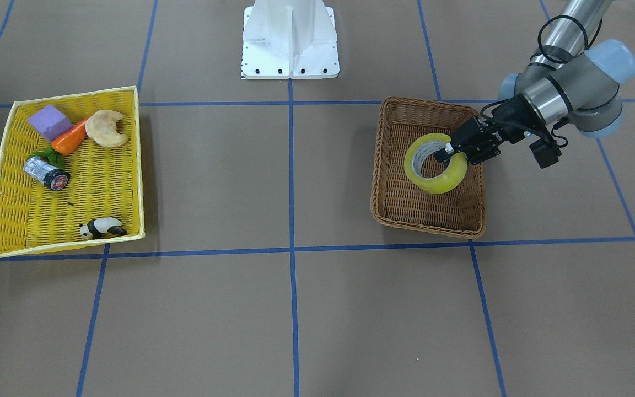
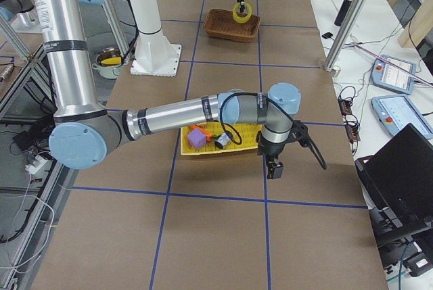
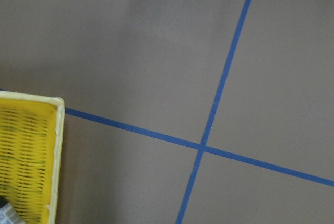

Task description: Move tape to another basket

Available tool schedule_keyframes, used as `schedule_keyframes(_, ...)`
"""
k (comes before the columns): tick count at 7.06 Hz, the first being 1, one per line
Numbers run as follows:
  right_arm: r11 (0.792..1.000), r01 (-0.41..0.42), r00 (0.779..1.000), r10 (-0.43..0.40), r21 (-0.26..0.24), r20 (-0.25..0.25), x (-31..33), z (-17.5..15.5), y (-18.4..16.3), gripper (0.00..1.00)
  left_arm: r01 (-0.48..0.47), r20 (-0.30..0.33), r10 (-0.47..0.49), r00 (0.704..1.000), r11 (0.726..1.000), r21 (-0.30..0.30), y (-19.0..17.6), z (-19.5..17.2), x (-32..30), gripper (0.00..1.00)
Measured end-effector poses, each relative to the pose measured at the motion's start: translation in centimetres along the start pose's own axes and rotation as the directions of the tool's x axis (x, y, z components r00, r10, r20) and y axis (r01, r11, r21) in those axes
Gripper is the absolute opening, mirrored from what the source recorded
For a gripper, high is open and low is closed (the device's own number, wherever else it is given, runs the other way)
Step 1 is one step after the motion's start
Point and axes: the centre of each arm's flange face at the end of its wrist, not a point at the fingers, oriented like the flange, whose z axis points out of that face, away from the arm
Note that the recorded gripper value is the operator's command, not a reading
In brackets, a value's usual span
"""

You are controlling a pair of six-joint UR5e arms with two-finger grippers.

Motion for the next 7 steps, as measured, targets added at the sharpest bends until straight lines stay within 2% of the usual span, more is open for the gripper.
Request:
schedule_keyframes(2,1.0,0.002,1.0,-0.002,-0.017,0.005,2.0,1.0,2.9,1.0,-0.054,0.023,0.054,0.998,0.998,-0.013,0.6,0.1,-1.6,0.67)
schedule_keyframes(3,1.0,0.0,1.0,0.0,-0.018,0.005,2.2,1.1,3.2,1.0,-0.085,0.036,0.086,0.996,0.996,-0.018,0.9,0.0,-2.5,0.76)
schedule_keyframes(4,1.0,0.0,1.0,0.0,-0.018,0.005,2.3,1.1,3.3,1.0,-0.129,0.054,0.13,0.99,0.991,-0.024,1.2,-0.5,-3.7,0.98)
schedule_keyframes(7,1.0,-0.001,1.0,0.001,-0.015,0.003,2.2,1.0,3.3,1.0,-0.202,0.083,0.204,0.976,0.979,-0.031,1.7,-1.9,-5.8,0.98)
